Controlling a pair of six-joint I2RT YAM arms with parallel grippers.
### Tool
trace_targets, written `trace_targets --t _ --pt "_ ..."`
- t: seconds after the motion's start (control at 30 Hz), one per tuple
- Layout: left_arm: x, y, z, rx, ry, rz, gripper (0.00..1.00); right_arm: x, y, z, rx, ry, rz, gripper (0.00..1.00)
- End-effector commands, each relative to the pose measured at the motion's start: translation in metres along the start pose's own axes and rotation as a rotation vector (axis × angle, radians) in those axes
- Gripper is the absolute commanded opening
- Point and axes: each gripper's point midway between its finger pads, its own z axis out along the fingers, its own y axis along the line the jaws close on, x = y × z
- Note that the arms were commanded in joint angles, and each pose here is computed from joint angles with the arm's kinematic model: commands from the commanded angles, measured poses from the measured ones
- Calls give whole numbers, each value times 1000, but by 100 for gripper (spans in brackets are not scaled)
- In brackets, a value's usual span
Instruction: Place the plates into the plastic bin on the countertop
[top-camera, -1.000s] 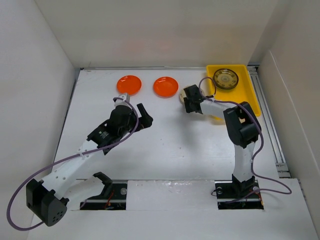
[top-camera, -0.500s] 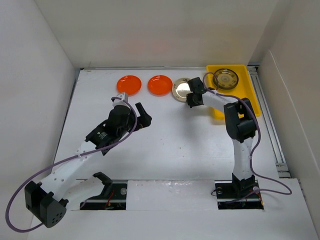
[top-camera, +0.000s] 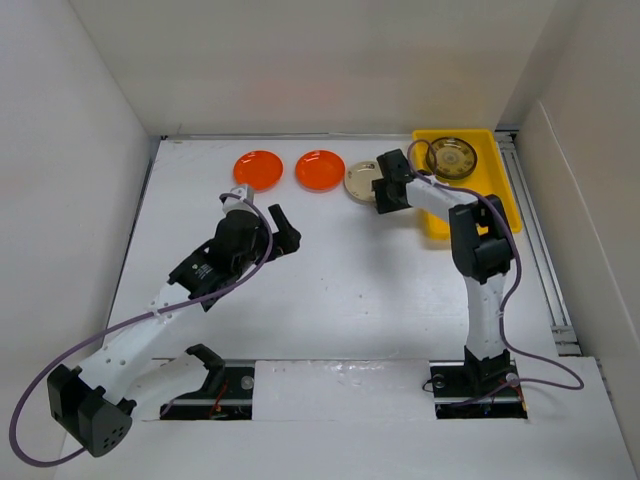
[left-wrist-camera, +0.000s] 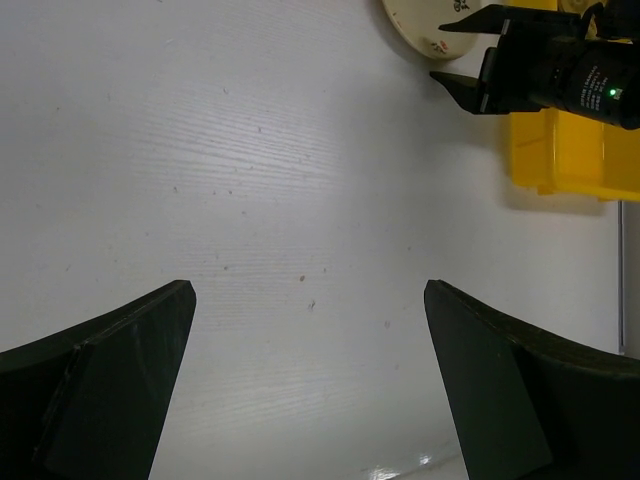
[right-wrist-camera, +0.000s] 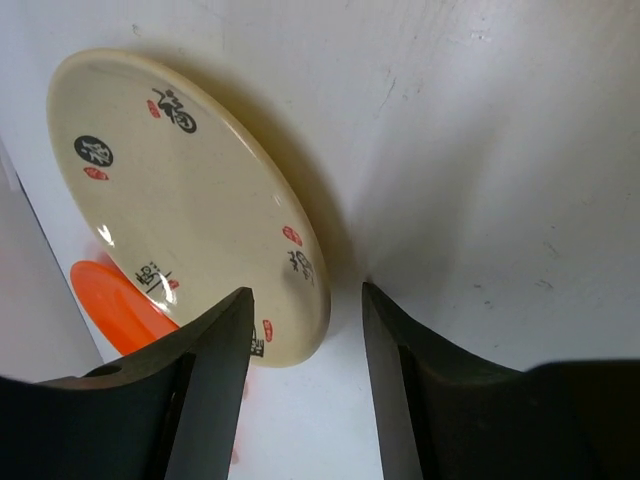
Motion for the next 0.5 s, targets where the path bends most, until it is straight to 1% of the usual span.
trace_targets --t 0.0,0.07,0.1,0.17,0.2,0.23,0.3,0.37,0.47 --pt "-19 -11 -11 33 -52 1 100 -11 -20 13 92 -35 -39 53" --pt "-17 -9 -11 32 -51 1 100 -12 -25 18 115 -46 -55 44" --pt "-17 -9 -11 32 -51 1 100 -13 -25 16 124 -47 -58 30" --pt "-18 -6 -13 23 -59 0 100 -12 -27 20 145 -48 -76 8" --pt "-19 -7 -16 29 -65 -2 100 -12 -23 19 135 -47 -73 8" --pt "-22 -8 -19 37 -74 -5 100 -11 -22 20 140 -47 -74 0" --pt "-25 -8 -21 36 -89 -8 100 -9 -21 17 138 -54 -94 0" --pt "-20 -4 -20 24 -76 -3 100 -9 -25 18 146 -55 -96 0" --pt "-20 -3 -20 24 -76 -3 100 -18 -2 1 66 -84 -66 0"
